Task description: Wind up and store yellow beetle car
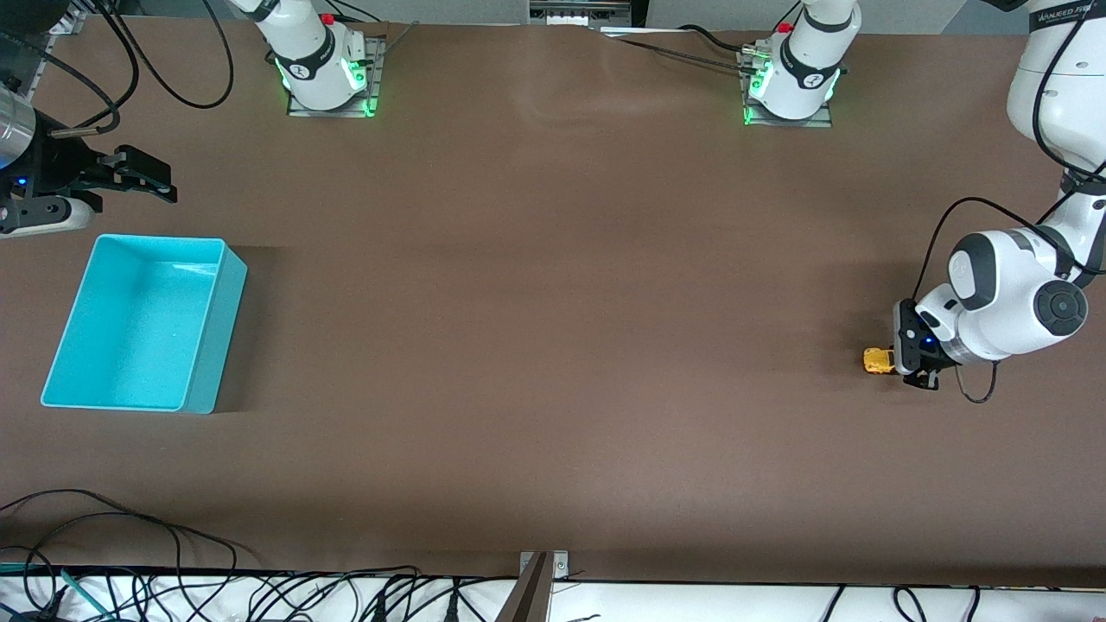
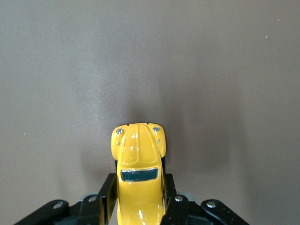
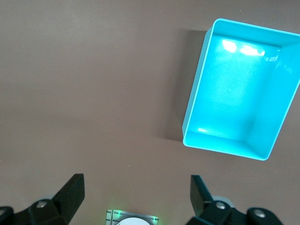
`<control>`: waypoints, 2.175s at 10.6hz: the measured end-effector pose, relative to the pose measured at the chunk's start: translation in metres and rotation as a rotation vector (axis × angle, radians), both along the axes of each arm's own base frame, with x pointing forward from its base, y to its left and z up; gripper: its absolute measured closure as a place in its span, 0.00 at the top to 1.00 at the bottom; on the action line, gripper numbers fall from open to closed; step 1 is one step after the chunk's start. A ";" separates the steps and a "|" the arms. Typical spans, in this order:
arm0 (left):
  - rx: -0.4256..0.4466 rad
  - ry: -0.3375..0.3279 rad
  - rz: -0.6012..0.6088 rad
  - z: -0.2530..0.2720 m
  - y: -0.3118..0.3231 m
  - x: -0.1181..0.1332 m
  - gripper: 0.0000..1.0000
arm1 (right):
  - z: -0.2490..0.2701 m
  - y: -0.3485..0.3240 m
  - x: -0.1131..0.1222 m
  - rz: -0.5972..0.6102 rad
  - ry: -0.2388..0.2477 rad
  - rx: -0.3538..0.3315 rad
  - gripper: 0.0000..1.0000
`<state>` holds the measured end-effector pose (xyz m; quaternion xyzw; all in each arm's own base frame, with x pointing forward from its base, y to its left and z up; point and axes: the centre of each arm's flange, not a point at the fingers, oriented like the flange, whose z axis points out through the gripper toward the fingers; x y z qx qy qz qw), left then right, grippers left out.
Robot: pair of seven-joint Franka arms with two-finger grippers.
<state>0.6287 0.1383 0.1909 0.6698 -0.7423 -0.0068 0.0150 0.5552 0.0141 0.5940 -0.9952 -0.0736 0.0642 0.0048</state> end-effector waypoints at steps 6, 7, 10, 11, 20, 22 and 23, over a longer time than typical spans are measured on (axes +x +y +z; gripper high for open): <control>0.000 -0.002 -0.002 0.000 0.007 0.000 0.44 | 0.000 0.000 0.000 0.000 0.000 0.000 1.00; 0.000 -0.002 -0.002 0.000 0.007 0.000 0.44 | 0.000 0.000 0.000 0.000 0.000 0.000 1.00; -0.010 0.015 -0.003 -0.020 0.007 -0.004 0.63 | 0.000 0.000 0.000 0.000 0.000 0.000 1.00; -0.014 0.018 -0.004 -0.028 0.006 -0.004 0.75 | 0.000 0.000 0.000 0.000 0.001 0.000 1.00; -0.022 0.082 -0.004 0.061 -0.030 0.019 1.00 | -0.001 0.000 0.000 0.000 0.001 0.000 1.00; -0.011 0.125 0.082 0.089 -0.027 0.026 1.00 | -0.001 0.000 0.000 0.000 0.001 0.000 1.00; -0.005 0.153 0.127 0.102 -0.023 0.028 1.00 | -0.001 0.000 0.000 0.000 0.001 0.000 1.00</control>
